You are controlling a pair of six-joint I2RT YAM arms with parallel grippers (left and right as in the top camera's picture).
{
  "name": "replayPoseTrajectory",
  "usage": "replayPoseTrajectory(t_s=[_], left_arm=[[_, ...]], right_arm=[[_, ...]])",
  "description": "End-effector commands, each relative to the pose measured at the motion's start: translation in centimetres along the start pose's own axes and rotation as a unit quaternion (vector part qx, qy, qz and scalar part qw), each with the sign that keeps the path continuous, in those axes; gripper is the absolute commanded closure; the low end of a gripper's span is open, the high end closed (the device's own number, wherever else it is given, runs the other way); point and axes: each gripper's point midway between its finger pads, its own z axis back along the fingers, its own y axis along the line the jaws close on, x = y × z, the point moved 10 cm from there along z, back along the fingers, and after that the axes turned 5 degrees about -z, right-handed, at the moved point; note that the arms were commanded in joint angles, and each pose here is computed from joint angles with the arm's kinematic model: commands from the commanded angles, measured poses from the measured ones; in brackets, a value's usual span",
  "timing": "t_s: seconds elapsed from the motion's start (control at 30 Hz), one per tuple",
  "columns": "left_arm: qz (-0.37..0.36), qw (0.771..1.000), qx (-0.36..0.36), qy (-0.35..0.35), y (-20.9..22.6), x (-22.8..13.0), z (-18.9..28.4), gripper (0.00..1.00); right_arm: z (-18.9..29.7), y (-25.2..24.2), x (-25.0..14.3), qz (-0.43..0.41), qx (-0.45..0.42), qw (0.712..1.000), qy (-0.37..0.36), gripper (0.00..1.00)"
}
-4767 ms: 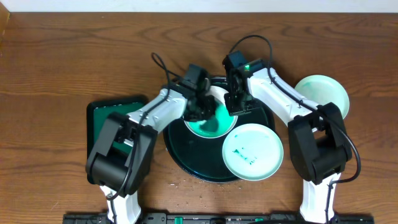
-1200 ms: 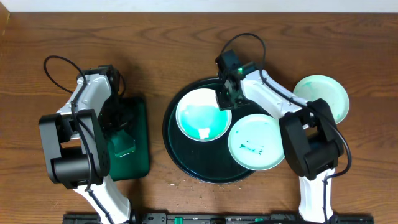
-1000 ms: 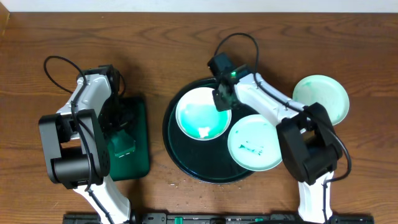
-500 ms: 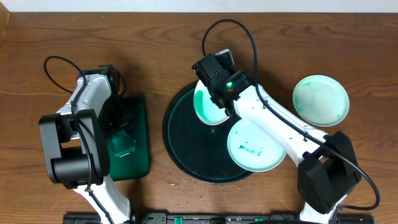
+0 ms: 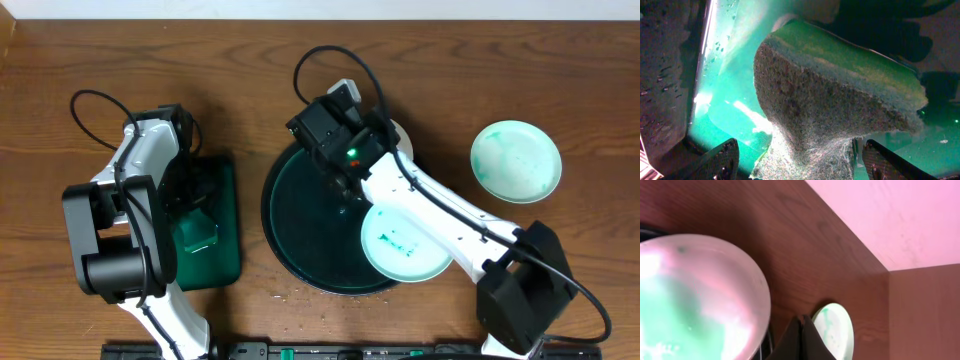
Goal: Clean dirty plates on tray and stack at the side
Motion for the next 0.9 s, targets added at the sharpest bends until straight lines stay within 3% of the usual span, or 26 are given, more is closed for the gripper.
replayPoseTrajectory(t_s=[0.0, 0.07, 0.1, 0.2, 0.37, 0.47, 0.87], left_arm=[[0.002, 1.0, -0.001, 0.006, 0.2, -0.2, -0.1, 0.2], [0.002, 1.0, -0.001, 0.006, 0.2, -0.2, -0.1, 0.2], [0.002, 1.0, -0.001, 0.006, 0.2, -0.1, -0.1, 0.21], [0.002, 1.0, -0.002, 0.006, 0.1, -0.2, -0.1, 0.21], [0.002, 1.0, -0.002, 0.007, 0.1, -0.2, -0.1, 0.2], [0.002, 1.0, -0.002, 0.007, 0.1, -0.2, -0.1, 0.2], [0.002, 1.0, -0.003, 0.005, 0.1, -0.1, -0.1, 0.2]], right_arm=[[0.7, -0.4, -0.3, -0.036, 0.034, 0.999, 0.01, 0.96], [0.1, -0.2, -0.8, -0.078, 0.084, 0.992, 0.042, 0.83], [-0.4, -0.3, -1.1, -0.11, 0.11, 0.986, 0.063, 0.65], [-2.0, -1.1, -1.7, -0.195, 0.152, 0.962, 0.12, 0.38], [-5.5, -4.2, -3.5, -0.304, 0.19, 0.906, 0.226, 0.42], [-6.9, -5.6, -4.7, -0.329, 0.198, 0.884, 0.268, 0.45], [-9.9, -2.2, -10.0, -0.326, 0.279, 0.846, 0.316, 0.46]])
